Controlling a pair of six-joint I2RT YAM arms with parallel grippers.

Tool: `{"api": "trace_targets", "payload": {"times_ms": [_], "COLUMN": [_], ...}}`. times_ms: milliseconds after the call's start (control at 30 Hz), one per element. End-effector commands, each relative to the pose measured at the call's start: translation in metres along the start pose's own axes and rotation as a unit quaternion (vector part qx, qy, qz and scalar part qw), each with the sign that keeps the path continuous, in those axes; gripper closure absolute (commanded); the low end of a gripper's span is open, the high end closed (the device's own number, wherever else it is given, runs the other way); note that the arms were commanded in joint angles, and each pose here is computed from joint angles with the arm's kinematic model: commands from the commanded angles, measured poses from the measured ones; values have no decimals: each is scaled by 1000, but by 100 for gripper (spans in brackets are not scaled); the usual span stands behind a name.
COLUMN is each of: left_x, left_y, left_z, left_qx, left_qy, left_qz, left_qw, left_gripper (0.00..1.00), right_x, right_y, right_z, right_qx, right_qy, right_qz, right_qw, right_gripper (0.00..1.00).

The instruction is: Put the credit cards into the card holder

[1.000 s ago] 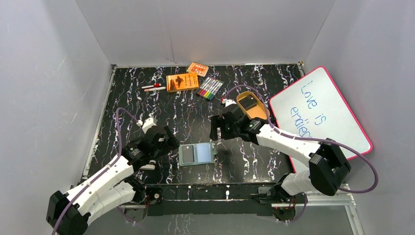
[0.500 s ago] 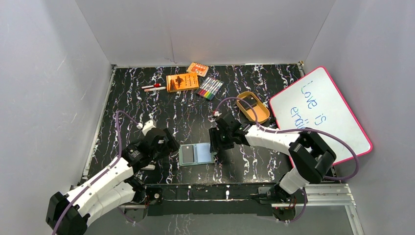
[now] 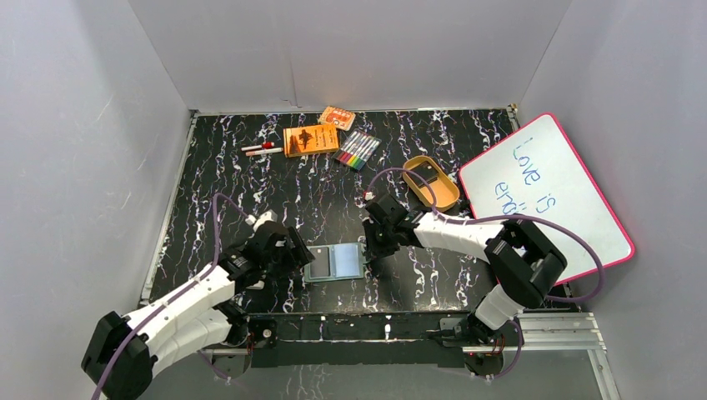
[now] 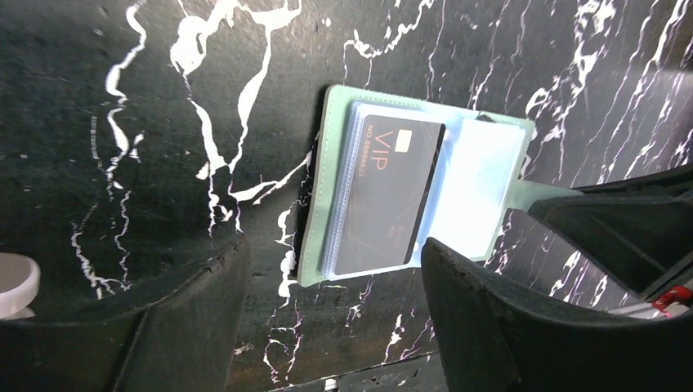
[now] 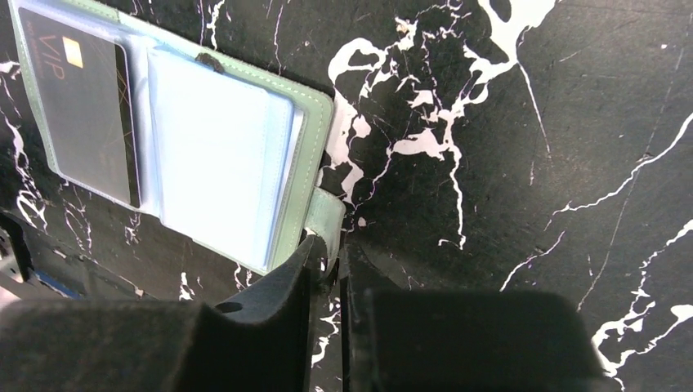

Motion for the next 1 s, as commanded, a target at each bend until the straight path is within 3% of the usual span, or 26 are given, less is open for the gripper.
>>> {"api": "trace_targets", "payload": {"times_ms": [0, 100, 400, 600, 867, 967], "left_x": [-9, -9, -16, -30, -22, -16], "left_y": [-9, -16, -27, -35, -22, -28], "left_z": [-17, -21, -29, -29, 1, -7], "left_qx": [42, 57, 85, 97, 22, 31], "left_qy": [-6, -12, -25, -29, -30, -30], "left_qz": [-34, -27, -40, -58, -19, -18], "left_qw": [999, 998, 995, 993, 999, 999], "left_gripper": [29, 31, 38, 47, 51, 61], "right_x": [8, 10, 23, 53, 73, 85], "right_y": [3, 12, 53, 86, 89, 76], "right_z": [17, 20, 25, 39, 58, 65], "right_qx": [-33, -50, -92, -134, -147, -139], "right_qy": [4, 9, 37, 66, 95, 99], "right_qz": [8, 14, 56, 131, 160, 183], "right_qw": [999, 999, 993, 980, 971, 968], "right_gripper": [85, 100, 100, 100, 100, 100]}}
Point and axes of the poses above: each gripper's point midway between its finger pads, its own y axis back along the fingers, its own x axis along the line the jaws close on, z = x × y, the point moved 1 cm from there along y, back along the fingers
